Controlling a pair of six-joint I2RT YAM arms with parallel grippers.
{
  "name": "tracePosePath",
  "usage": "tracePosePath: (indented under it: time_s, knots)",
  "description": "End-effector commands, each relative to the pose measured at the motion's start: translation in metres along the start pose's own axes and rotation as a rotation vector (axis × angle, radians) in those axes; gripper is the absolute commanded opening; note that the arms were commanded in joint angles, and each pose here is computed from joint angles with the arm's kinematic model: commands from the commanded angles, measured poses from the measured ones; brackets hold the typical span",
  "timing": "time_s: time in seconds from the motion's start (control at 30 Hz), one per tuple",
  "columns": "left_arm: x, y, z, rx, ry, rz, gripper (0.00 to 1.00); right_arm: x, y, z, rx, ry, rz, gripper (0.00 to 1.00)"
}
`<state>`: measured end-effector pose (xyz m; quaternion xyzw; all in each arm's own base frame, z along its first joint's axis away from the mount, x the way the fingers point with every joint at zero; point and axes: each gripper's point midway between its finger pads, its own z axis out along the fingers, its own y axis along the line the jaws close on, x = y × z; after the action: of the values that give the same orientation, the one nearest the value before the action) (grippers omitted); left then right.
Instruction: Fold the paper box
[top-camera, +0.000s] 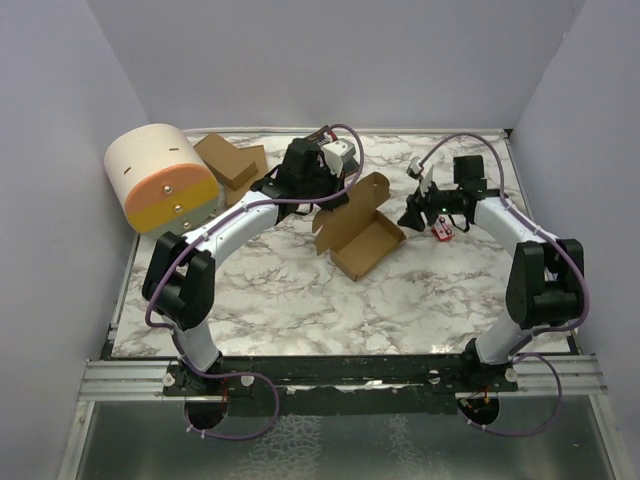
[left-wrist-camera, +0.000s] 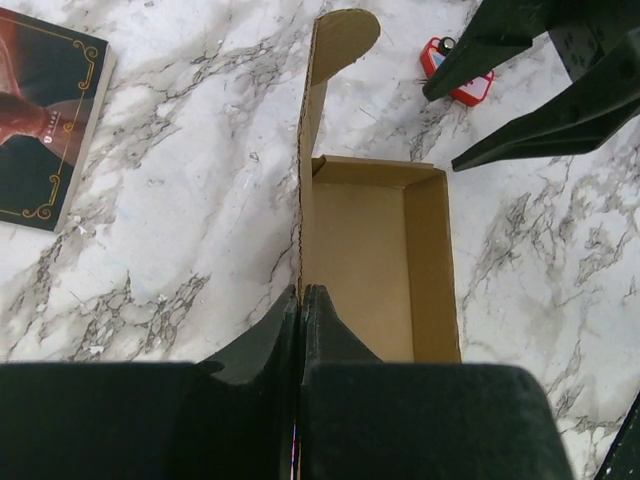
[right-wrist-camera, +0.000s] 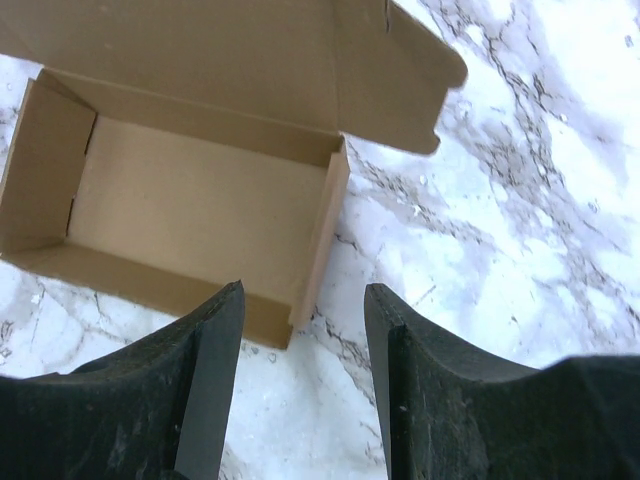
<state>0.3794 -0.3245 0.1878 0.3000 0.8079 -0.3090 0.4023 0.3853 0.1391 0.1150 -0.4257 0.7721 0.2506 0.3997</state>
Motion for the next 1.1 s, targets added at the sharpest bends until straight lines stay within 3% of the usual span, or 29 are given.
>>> tracePosePath:
  time_s: [0.0, 0.17, 0.33, 0.5, 0.6, 1.07]
  knots:
    - [-0.008, 0.0, 0.004, 0.018, 0.001, 0.067, 0.0, -0.007, 0.01, -0.021, -0.072, -0.079, -0.007, 0.52]
    - [-0.005, 0.004, 0.009, 0.021, 0.023, 0.114, 0.0, -0.008, 0.002, -0.035, -0.032, -0.115, -0.048, 0.53]
    - [-0.006, 0.002, 0.013, 0.043, 0.03, 0.125, 0.0, 0.008, -0.027, -0.047, 0.07, -0.094, 0.064, 0.54]
    - [-0.007, 0.0, 0.016, 0.061, 0.035, 0.127, 0.0, 0.041, -0.071, -0.06, 0.248, 0.002, 0.179, 0.57]
    - [-0.007, 0.0, 0.017, 0.066, 0.035, 0.125, 0.0, 0.064, -0.087, -0.064, 0.338, 0.084, 0.19, 0.66]
    - [-0.008, -0.001, 0.018, 0.069, 0.034, 0.107, 0.01, 0.125, -0.099, -0.045, 0.37, 0.283, 0.262, 0.69]
